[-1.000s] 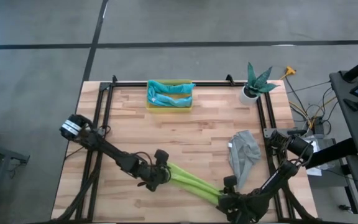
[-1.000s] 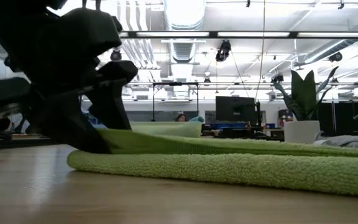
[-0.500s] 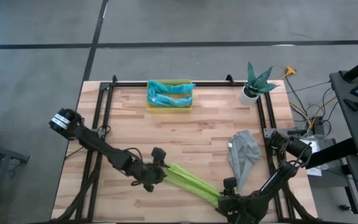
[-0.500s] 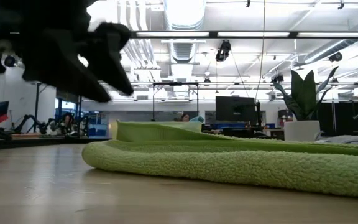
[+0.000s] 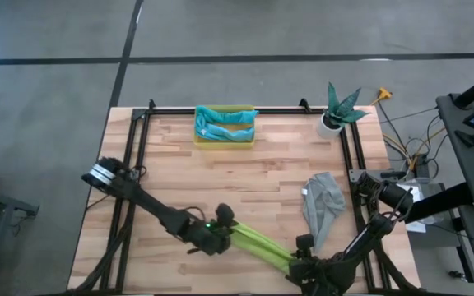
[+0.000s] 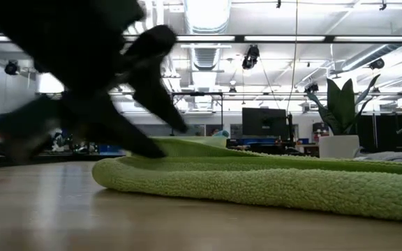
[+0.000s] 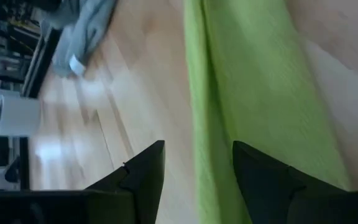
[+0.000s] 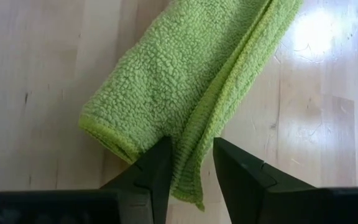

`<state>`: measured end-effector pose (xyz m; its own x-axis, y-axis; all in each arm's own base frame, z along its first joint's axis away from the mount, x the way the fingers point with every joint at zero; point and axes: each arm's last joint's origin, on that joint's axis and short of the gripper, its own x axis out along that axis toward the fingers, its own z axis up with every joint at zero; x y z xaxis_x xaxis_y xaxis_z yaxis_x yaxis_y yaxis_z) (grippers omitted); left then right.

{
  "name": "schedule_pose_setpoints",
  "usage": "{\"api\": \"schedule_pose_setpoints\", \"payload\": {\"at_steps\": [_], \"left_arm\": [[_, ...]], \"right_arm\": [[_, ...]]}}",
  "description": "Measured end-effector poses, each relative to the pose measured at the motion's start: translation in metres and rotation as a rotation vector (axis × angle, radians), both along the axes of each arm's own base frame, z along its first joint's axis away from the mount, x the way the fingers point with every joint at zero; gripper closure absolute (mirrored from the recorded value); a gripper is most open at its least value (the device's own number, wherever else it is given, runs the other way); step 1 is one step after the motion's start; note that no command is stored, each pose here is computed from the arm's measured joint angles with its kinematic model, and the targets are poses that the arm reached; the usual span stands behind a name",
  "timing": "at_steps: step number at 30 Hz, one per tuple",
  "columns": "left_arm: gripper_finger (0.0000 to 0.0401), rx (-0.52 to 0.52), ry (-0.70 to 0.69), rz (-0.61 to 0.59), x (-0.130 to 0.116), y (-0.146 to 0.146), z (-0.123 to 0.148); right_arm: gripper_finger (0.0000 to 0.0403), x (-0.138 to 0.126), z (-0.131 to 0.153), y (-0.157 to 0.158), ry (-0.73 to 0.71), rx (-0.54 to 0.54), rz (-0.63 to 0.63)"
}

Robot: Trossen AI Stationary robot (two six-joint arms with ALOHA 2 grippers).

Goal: Roll microfiber towels into tight, uniform cylinder then place into a basket
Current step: Roll the green towel

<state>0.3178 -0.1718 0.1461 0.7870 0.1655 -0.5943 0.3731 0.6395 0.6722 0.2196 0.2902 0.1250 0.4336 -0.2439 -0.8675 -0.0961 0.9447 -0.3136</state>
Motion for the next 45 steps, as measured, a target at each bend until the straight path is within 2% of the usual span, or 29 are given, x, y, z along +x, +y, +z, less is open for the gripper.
{"api": "schedule_pose_setpoints", "payload": {"at_steps": [2, 5, 7, 11, 16, 19, 23, 25, 37, 41, 45], "left_arm": [[0.0228, -0.018, 0.035, -0.029, 0.011, -0.004, 0.003], [0.0228, -0.151, 0.135, -0.077, 0.021, -0.007, 0.014], [0.0228, -0.228, 0.155, -0.070, 0.028, -0.004, 0.025], [0.0228, -0.249, 0.198, -0.021, 0.037, 0.011, 0.028], [0.0228, -0.359, 0.215, -0.091, 0.040, 0.010, 0.027], [0.0228, -0.337, 0.222, -0.128, 0.036, -0.001, 0.023], [0.0228, -0.215, 0.219, -0.118, 0.032, -0.014, 0.006], [0.0228, -0.199, 0.239, -0.118, 0.032, -0.016, -0.003], [0.0231, -0.259, 0.216, -0.033, 0.041, -0.009, -0.010], [0.0271, -0.279, 0.224, -0.006, 0.042, -0.008, -0.015], [0.0353, -0.303, 0.243, -0.004, 0.043, -0.008, -0.019]], "right_arm": [[0.0286, 0.000, 0.000, 0.000, -0.002, 0.002, -0.003], [0.0286, 0.000, 0.000, 0.000, -0.004, 0.001, -0.004], [0.0286, 0.000, 0.000, 0.000, -0.004, 0.001, -0.004], [0.0286, 0.000, 0.000, 0.000, -0.008, 0.002, -0.006], [0.0286, 0.000, 0.000, 0.000, -0.009, 0.003, -0.007], [0.0286, 0.000, 0.000, 0.000, -0.009, 0.003, -0.007], [0.0286, 0.000, 0.000, 0.000, -0.012, 0.005, -0.007], [0.0286, 0.001, 0.000, 0.000, -0.016, 0.008, -0.011], [0.0286, 0.001, -0.001, 0.000, -0.018, 0.009, -0.008], [0.0286, 0.001, 0.000, 0.001, -0.019, 0.010, -0.001], [0.0286, 0.002, 0.001, 0.002, -0.017, 0.011, 0.009]]}}
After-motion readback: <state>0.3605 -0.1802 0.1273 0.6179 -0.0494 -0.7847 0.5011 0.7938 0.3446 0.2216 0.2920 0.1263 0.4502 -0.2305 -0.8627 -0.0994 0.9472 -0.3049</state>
